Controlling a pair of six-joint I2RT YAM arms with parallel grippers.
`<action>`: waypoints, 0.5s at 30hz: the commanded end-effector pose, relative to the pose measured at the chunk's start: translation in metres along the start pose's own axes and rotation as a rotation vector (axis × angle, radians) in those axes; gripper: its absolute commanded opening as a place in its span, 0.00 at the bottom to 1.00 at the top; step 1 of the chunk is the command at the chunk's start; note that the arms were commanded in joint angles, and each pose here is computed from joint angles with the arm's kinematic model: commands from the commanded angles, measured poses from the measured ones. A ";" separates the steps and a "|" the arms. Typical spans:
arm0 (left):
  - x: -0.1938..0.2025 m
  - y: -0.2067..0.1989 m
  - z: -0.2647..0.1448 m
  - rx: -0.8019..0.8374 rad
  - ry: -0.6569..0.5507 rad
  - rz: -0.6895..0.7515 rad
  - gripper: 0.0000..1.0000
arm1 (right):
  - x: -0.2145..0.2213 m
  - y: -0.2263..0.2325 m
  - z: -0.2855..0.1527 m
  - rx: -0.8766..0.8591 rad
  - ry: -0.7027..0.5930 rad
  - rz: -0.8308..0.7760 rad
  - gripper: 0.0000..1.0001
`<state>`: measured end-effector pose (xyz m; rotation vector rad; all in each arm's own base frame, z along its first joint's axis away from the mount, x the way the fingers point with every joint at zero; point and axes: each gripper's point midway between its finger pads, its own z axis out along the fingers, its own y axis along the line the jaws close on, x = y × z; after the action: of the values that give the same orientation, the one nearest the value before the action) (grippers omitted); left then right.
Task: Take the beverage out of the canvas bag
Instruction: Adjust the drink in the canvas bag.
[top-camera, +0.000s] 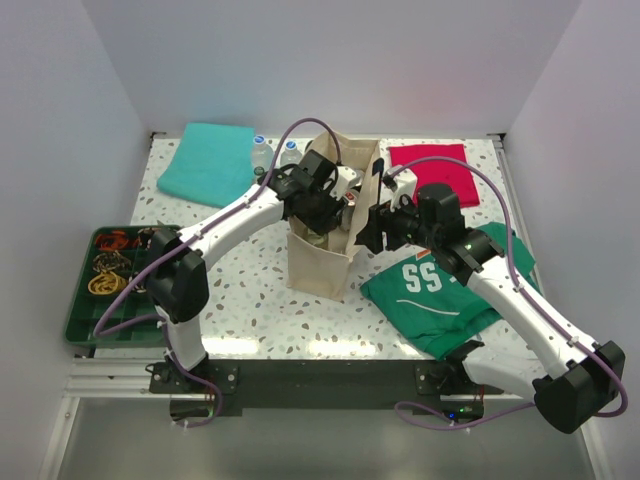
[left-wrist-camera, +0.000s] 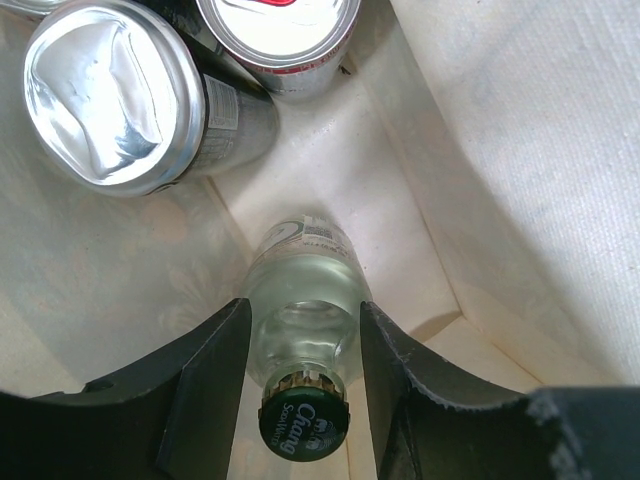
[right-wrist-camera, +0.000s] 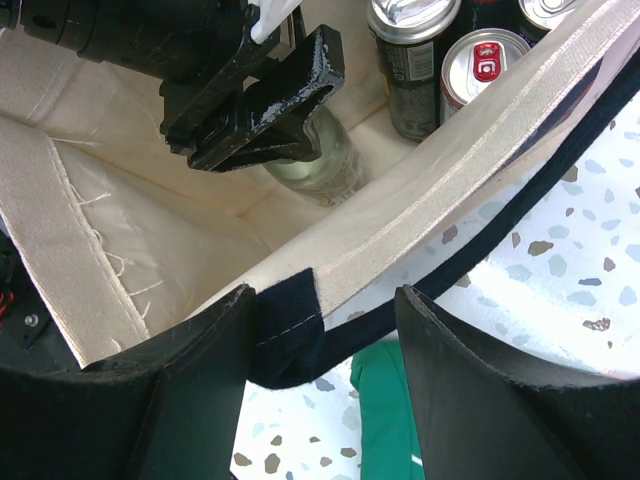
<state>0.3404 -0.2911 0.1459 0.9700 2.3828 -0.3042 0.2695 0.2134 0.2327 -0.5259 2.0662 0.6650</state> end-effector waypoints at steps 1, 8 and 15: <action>-0.005 -0.001 -0.015 0.002 -0.027 -0.011 0.52 | -0.015 0.005 -0.006 -0.013 -0.046 -0.020 0.62; -0.005 -0.001 -0.015 0.004 -0.022 -0.011 0.23 | -0.017 0.006 -0.004 -0.016 -0.047 -0.025 0.62; -0.005 -0.002 -0.015 0.010 -0.021 -0.011 0.00 | -0.014 0.005 -0.003 -0.016 -0.038 -0.026 0.62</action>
<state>0.3438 -0.2925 0.1485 0.9601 2.3670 -0.3028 0.2695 0.2134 0.2327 -0.5259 2.0662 0.6650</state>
